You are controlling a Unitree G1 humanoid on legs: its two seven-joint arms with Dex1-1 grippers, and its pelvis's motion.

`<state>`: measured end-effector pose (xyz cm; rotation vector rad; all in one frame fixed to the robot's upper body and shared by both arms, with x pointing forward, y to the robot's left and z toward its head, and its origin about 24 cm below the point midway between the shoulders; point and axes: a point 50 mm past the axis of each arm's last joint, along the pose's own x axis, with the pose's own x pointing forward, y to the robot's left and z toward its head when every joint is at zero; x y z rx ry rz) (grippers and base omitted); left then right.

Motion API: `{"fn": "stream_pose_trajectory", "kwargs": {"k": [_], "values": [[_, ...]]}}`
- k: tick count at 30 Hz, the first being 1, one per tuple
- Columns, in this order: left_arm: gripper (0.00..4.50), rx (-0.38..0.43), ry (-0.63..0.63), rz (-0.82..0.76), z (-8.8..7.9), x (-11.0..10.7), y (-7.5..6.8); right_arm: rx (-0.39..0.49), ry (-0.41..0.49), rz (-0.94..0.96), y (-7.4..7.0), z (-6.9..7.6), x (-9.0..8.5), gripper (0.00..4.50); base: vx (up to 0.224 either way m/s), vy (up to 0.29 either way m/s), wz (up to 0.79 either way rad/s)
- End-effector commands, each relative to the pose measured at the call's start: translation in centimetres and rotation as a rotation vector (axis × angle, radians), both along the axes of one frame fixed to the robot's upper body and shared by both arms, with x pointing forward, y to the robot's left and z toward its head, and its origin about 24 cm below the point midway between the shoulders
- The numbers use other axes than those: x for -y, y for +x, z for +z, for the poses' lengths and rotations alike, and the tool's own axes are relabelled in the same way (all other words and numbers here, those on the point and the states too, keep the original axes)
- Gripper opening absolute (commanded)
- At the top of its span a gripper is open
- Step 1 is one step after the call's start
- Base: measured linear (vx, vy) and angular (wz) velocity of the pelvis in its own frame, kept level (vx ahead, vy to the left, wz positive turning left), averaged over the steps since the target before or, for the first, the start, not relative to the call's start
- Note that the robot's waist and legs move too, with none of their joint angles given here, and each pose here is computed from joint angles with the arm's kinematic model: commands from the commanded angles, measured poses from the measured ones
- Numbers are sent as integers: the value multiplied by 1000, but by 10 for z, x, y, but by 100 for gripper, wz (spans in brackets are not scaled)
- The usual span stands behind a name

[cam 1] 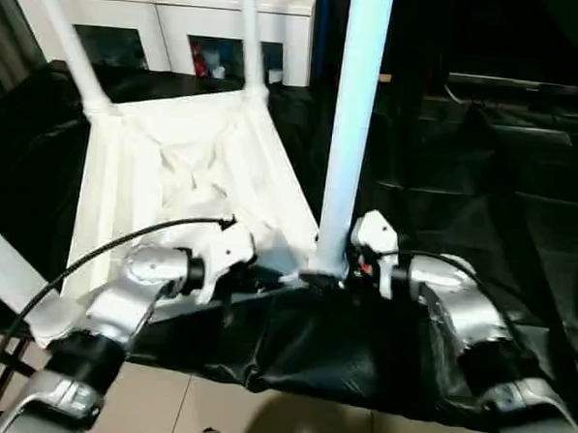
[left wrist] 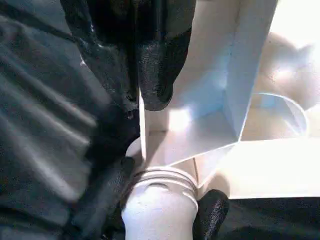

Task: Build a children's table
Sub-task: Rotate leg to tighten

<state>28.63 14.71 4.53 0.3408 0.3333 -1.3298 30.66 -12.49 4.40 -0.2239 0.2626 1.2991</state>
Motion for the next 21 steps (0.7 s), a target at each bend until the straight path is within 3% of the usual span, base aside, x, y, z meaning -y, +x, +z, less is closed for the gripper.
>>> {"fn": "stream_pose_trajectory", "kwargs": {"k": [1,6,14,20,21], "values": [[0,58,-51,-61,17,5,1,-16,-1,77,-5,2,-4,339,0,0,0],[0,50,-47,-64,18,1,0,-31,7,100,-8,3,-4,289,0,0,0],[0,34,-54,-52,15,4,-1,-54,17,123,-14,0,-7,269,0,0,0],[0,80,-19,132,7,21,19,-8,28,-175,3,-10,-22,266,0,0,0],[0,90,-18,187,4,33,24,-3,41,-327,11,-13,-28,266,0,0,0]]}}
